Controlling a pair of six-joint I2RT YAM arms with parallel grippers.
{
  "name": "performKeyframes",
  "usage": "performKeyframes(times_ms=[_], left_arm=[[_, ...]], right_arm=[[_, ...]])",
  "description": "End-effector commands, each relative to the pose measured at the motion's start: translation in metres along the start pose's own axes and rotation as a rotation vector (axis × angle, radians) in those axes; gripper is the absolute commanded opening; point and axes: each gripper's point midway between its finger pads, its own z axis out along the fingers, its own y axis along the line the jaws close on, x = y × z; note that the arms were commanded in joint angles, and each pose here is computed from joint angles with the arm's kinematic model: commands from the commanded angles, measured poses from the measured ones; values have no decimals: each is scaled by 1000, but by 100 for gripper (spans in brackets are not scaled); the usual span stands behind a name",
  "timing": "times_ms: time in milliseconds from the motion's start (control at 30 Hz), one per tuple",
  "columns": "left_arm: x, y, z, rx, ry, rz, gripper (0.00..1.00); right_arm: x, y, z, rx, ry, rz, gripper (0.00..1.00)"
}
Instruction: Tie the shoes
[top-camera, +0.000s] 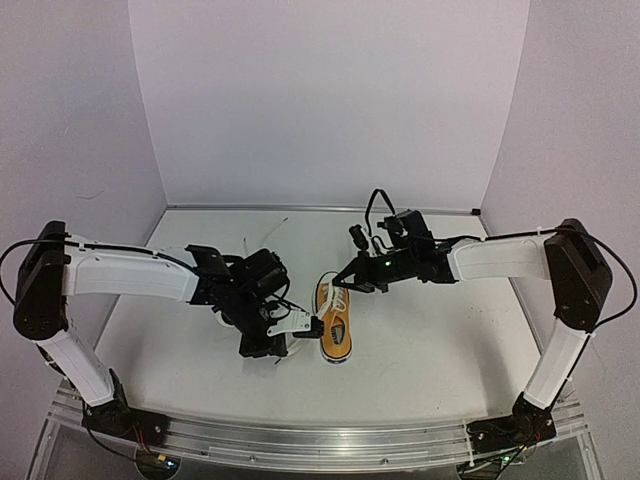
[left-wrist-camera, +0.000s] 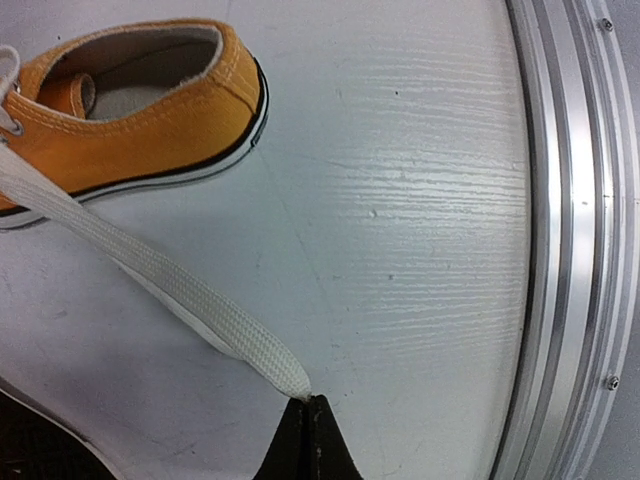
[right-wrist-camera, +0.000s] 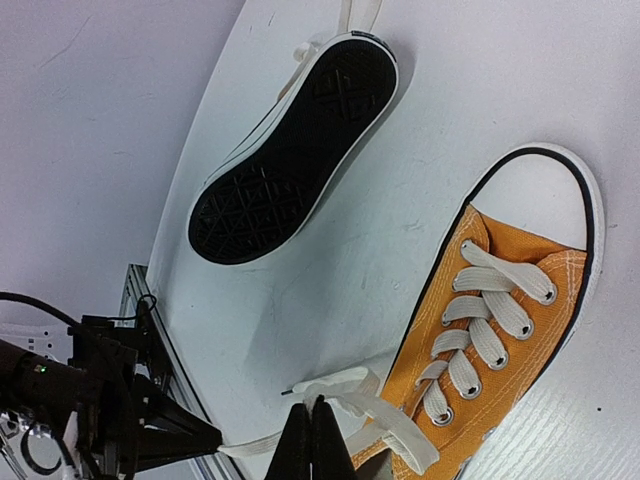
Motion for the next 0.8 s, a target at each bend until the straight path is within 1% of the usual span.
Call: performKeyframes(times_ms=[0,100,233,333,400,500,600,767], left_arm=[[8,-13,1,59,16,-74,0],[-4,-31,1,73,-12,-35,0],[-46,-59,2,94,-80,96,0],[-78,-66,1,89,-132,186,0],[-96,-63,1,58,-183,243,0],[-129,-51,-1,-27,-320,338,0],[-155,-43,2,-84,-422,424,0],[-185,-22,19,-180,-451,552,0]], right_arm=[[-5,3,-5,1,-21,-23,0],[-3,-2,-3,13,-16,-23,0],[-2,-5,2,12,-2,-23,0],[-3,-2,2,5,-2,-34,0],[-4,0,1,-2,-4,-55,0],[-5,4,-1,-14,0,-80,0],[-4,5,-4,-20,5,-102,0],[-4,5,-7,-24,13,-123,0]])
